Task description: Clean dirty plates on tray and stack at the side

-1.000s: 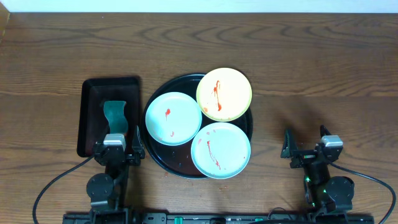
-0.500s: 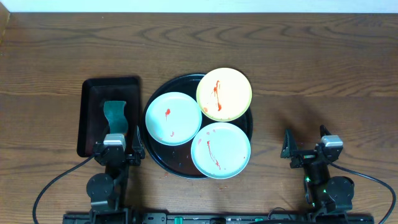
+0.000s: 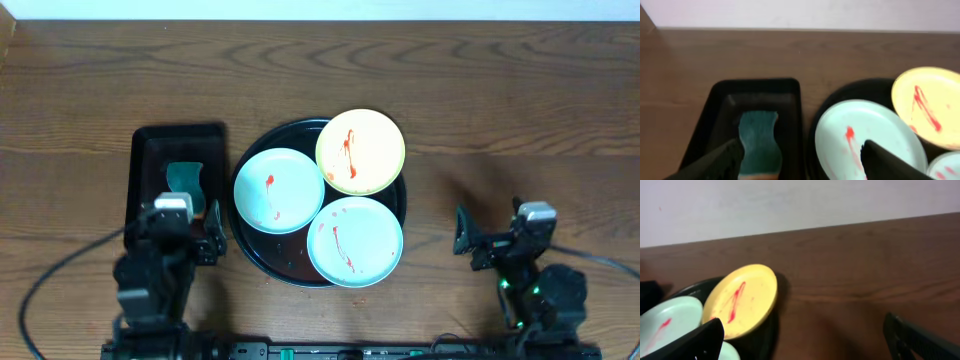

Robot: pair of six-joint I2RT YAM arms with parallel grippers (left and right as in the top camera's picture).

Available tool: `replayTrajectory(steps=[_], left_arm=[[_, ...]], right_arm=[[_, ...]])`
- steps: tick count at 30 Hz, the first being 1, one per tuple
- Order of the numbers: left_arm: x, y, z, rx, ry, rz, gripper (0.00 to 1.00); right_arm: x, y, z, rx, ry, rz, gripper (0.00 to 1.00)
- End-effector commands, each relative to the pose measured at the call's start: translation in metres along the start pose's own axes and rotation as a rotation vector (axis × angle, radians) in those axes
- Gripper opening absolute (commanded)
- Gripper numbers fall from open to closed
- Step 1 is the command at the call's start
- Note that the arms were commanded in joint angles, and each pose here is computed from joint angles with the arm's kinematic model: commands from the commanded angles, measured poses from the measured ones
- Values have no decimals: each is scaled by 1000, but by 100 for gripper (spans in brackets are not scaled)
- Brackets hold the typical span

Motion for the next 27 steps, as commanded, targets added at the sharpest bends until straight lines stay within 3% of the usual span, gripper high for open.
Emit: replayTrajectory(steps=[1,8,13,16,18,27], left_arm=[[4,29,-1,0,-27,64,77],[3,53,2,29,-55,321,77],[-2,57,3,43,-67,445,77],[-9,54,3,46,-70,472,77],[-12,52,3,47,-71,484,77],[-15,53,-6,62,-130,478,77]], right_arm=[[-2,29,11,-17,6,55,99],[-19,51,22,-59,-15,314,99],[-37,58,29,-78,18,366,99],[-45,57,42,-92,107,380,99],[-51,55,47,-101,150,394,94],[-74,20,41,-165,141,556,88]])
Point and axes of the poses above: each gripper's point midway between its finger pads, its own x axis back along the fingers, its own z axis along the line the jaws close on, y = z × x, the point moved 2 cm from there along x, back along the fingers, and after that the axes turned 5 degrees about -x, right-handed, at the moved point
